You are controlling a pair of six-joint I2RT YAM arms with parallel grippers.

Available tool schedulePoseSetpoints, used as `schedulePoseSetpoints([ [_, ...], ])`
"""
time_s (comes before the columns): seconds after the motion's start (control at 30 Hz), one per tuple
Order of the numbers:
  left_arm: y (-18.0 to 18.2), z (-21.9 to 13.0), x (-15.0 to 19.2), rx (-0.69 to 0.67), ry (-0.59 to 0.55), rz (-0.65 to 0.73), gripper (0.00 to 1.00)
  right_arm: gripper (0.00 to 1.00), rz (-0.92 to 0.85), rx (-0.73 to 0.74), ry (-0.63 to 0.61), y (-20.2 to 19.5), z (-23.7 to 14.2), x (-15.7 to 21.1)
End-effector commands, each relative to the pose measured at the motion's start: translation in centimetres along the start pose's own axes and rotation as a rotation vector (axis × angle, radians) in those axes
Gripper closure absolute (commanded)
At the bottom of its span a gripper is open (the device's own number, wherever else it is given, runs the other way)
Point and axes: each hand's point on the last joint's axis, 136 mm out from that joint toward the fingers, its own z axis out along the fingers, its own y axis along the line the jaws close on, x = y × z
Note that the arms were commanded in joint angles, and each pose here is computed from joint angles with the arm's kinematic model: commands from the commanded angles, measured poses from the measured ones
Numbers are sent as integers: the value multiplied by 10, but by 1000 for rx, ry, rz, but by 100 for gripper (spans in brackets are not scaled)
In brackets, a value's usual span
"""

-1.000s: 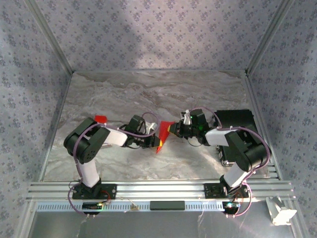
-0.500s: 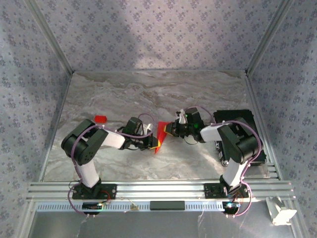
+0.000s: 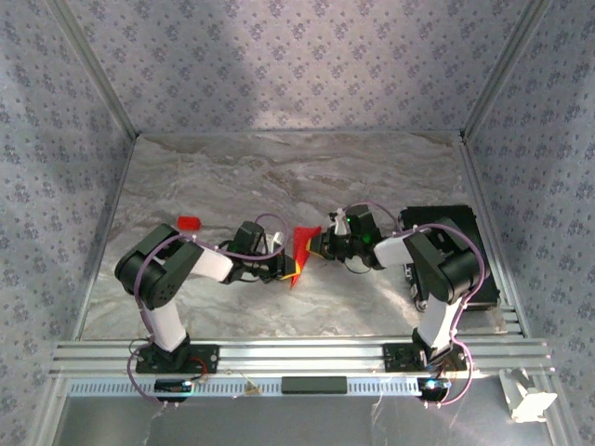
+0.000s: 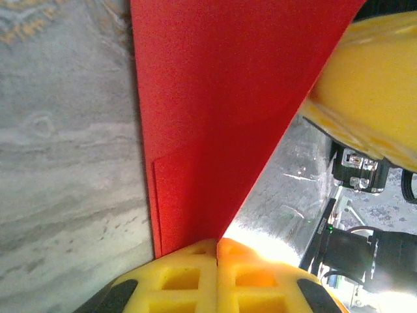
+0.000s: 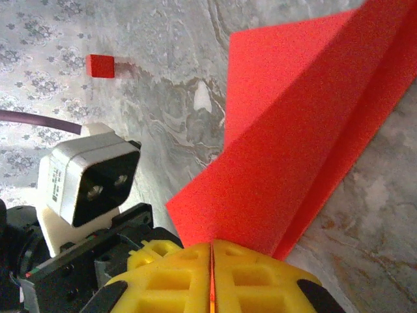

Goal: Fold a paper plane with a square sheet of paper (pick it up from the middle)
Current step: Fold the wing for the fifth time at the center of the table.

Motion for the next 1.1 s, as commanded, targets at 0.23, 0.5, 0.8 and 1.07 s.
schedulePoseSetpoints([
  [0.23,26,-2,3,-73,-23,-69,100,90,-30,-29,48,11,13,7],
  [0.5,30,-3,4,-92,-29,-87,100,90,-28,-34,48,11,20,4],
  [0.8,19,-4,-2,-74,-37,-49,97,90,-10,-34,49,8,23,4],
  [1.07,-4,-7,-20,-66,-66,26,82,91,-6,-37,47,8,21,7],
])
